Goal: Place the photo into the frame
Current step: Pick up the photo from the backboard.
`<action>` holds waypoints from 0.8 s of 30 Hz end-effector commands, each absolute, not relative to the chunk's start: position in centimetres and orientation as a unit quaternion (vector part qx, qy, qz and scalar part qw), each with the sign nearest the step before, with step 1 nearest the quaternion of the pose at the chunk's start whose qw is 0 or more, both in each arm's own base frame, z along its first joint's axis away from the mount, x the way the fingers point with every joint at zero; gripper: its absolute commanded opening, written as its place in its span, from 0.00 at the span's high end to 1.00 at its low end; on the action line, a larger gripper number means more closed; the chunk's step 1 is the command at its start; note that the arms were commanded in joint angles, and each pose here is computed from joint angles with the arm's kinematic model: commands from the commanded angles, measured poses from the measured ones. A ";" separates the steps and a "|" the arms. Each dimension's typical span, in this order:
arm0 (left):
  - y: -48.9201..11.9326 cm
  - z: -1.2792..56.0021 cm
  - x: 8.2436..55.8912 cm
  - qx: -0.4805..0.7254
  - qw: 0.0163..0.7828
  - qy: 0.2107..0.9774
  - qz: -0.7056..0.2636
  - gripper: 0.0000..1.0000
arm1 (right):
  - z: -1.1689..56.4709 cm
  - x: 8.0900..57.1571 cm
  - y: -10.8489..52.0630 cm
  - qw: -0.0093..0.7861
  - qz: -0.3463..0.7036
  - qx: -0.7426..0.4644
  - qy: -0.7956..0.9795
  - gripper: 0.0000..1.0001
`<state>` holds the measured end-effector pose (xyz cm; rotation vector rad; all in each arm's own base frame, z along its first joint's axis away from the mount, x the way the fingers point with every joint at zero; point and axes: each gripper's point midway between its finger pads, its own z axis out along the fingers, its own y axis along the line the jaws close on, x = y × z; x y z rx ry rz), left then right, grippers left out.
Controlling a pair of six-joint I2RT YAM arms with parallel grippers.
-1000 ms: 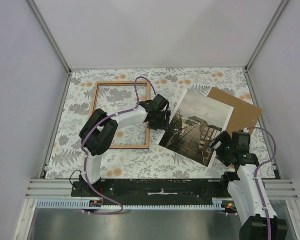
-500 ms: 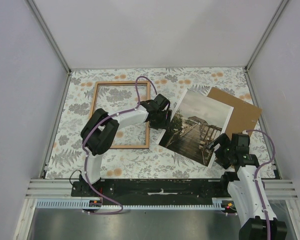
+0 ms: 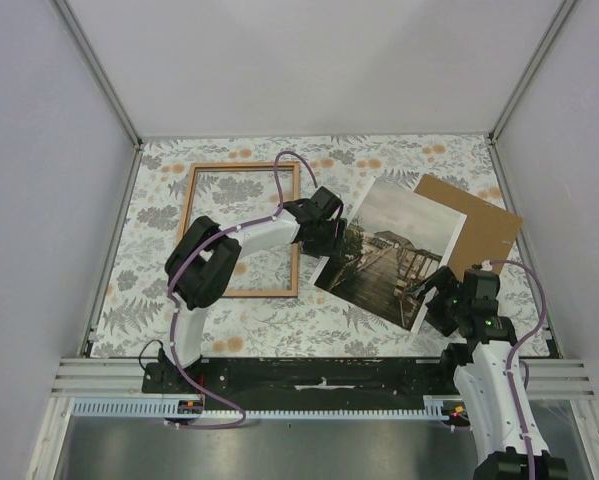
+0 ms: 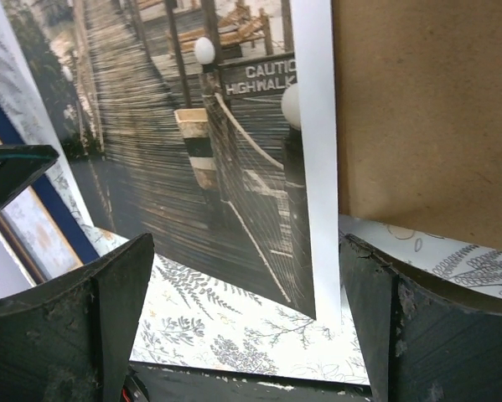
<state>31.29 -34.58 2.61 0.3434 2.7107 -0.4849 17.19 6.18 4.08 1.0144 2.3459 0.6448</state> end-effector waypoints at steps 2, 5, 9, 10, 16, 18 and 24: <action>-34.5 0.4 30.8 0.144 0.163 0.964 -0.153 0.31 | 6.4 18.5 7.1 0.298 0.286 0.343 0.844 0.03; -34.3 0.2 30.8 0.144 0.163 0.965 -0.147 0.31 | 7.1 18.8 7.5 0.312 0.303 0.340 0.834 0.06; -34.2 0.1 30.9 0.145 0.161 0.966 -0.142 0.31 | 7.5 19.2 7.7 0.323 0.318 0.336 0.825 0.11; -34.2 0.1 30.9 0.145 0.161 0.966 -0.142 0.31 | 7.3 19.2 7.9 0.321 0.322 0.337 0.825 0.12; -34.2 0.1 31.0 0.145 0.161 0.966 -0.139 0.31 | 6.6 19.5 8.2 0.305 0.331 0.347 0.823 0.28; -34.2 0.1 31.0 0.146 0.160 0.966 -0.138 0.31 | 6.2 19.2 8.1 0.293 0.324 0.355 0.827 0.32; -34.2 0.7 31.1 0.151 0.164 0.965 -0.139 0.31 | 5.4 19.0 7.4 0.286 0.299 0.363 0.835 0.42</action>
